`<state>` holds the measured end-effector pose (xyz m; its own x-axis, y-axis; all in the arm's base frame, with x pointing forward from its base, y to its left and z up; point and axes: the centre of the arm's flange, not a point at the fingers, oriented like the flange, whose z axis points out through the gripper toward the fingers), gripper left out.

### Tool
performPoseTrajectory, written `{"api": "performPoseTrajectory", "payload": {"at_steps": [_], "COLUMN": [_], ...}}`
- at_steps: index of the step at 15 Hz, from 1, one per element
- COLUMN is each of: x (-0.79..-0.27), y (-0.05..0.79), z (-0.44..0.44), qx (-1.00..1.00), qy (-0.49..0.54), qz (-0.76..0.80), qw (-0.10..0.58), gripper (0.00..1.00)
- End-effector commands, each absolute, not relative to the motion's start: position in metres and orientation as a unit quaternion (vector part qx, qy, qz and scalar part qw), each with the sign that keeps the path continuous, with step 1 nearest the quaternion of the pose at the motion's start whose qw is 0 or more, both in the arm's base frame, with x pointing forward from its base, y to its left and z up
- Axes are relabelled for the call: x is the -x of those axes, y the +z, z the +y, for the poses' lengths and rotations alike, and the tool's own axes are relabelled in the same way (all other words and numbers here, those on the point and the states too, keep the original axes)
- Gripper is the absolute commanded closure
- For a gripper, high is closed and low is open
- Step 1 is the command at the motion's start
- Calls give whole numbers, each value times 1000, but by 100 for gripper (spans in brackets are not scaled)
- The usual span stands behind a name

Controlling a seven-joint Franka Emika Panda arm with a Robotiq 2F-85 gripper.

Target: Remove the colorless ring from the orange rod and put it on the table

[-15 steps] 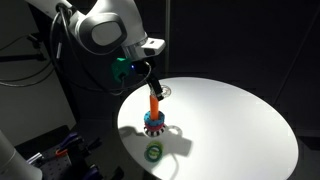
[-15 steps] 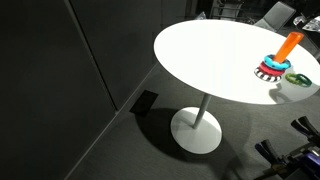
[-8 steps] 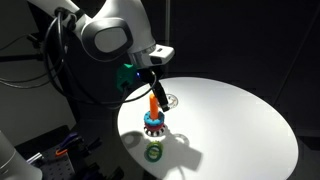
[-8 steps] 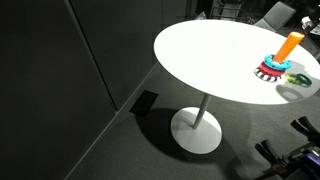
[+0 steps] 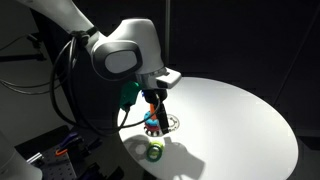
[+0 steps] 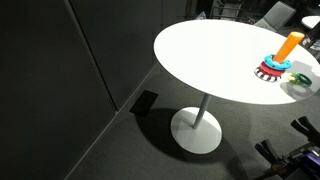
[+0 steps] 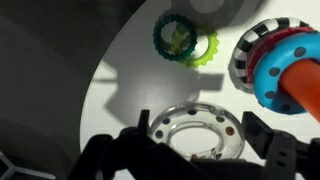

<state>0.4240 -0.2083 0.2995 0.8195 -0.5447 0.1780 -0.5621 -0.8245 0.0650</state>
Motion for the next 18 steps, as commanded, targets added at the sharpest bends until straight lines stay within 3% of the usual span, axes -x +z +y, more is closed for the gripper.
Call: {"api": "performPoseTrajectory", "payload": {"at_steps": [1,14,15,16,18], "x": [-429,-428,-428,-428,-428], "y": [279,223,221,220,219], "z": [-220,-219,-218,-217,-215], "qx": [-949,-956,-957,-958,-960], "qy": [56,19,18,17,14], "qz": [-302,-279,-275,-272,-266], "qw": [68,86,88,88,90], "gripper": [34,34,10,2,0]}}
